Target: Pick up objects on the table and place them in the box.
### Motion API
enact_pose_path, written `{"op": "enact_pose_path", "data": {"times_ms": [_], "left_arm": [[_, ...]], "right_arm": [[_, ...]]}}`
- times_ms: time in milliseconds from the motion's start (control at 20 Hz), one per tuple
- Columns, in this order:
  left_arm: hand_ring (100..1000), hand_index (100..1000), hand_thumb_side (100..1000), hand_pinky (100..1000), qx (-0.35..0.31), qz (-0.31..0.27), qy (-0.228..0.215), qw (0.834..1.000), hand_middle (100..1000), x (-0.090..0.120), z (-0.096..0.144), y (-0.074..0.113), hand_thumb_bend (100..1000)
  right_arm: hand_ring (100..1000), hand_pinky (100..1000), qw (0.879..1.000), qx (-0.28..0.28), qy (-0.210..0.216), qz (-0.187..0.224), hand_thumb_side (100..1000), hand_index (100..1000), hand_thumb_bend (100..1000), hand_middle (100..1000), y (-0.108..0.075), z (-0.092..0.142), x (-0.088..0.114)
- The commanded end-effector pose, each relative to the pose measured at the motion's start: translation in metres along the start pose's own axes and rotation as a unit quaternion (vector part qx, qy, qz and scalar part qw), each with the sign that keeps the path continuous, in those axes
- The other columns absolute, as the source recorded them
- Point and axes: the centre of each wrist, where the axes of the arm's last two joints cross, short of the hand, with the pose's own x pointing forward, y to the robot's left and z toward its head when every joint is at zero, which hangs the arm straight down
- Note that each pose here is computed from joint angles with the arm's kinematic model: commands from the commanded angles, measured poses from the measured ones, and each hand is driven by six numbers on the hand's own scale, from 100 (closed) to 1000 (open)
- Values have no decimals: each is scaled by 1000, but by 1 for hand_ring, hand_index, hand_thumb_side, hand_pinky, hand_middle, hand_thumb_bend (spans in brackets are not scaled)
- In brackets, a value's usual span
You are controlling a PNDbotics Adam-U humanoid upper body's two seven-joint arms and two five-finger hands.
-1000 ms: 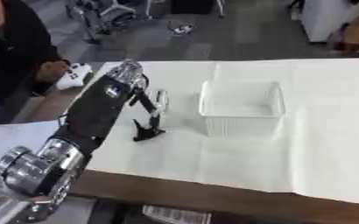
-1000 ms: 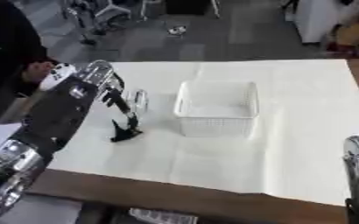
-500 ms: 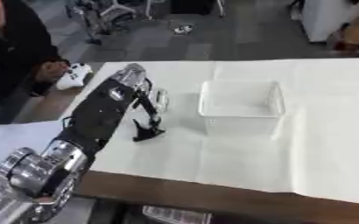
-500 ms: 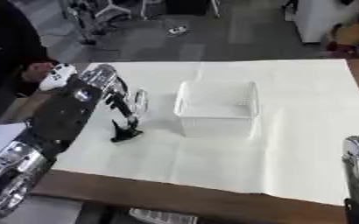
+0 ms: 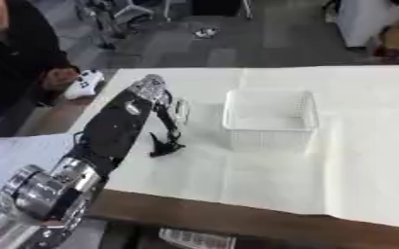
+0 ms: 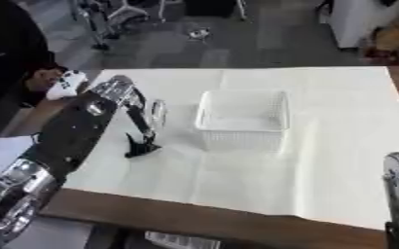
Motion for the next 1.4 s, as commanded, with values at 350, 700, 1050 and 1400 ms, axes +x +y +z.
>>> {"op": "enact_pose_path", "data": {"times_ms": [350,700,1050,1400], "left_arm": [[1000,951,1000,927,39,20,79,996,987,-34,17,15,392],[1000,1000,1000,1000,129,39,51,990,1000,-32,15,11,298],[1000,1000,1000,1000,157,61,6,986,1000,-23,0,-9,325],[1000,1000,1000,1000,124,58,4,991,1000,-17,-5,-15,342]], "right_arm": [[529,430,1000,2,-11,-7,1000,825,256,569,2,-4,5],[529,431,1000,1,-12,-7,1000,825,252,569,2,-4,5],[529,430,1000,1,-13,-7,1000,825,256,569,2,-5,5],[529,430,1000,1,-14,-7,1000,825,254,569,3,-5,5]]}}
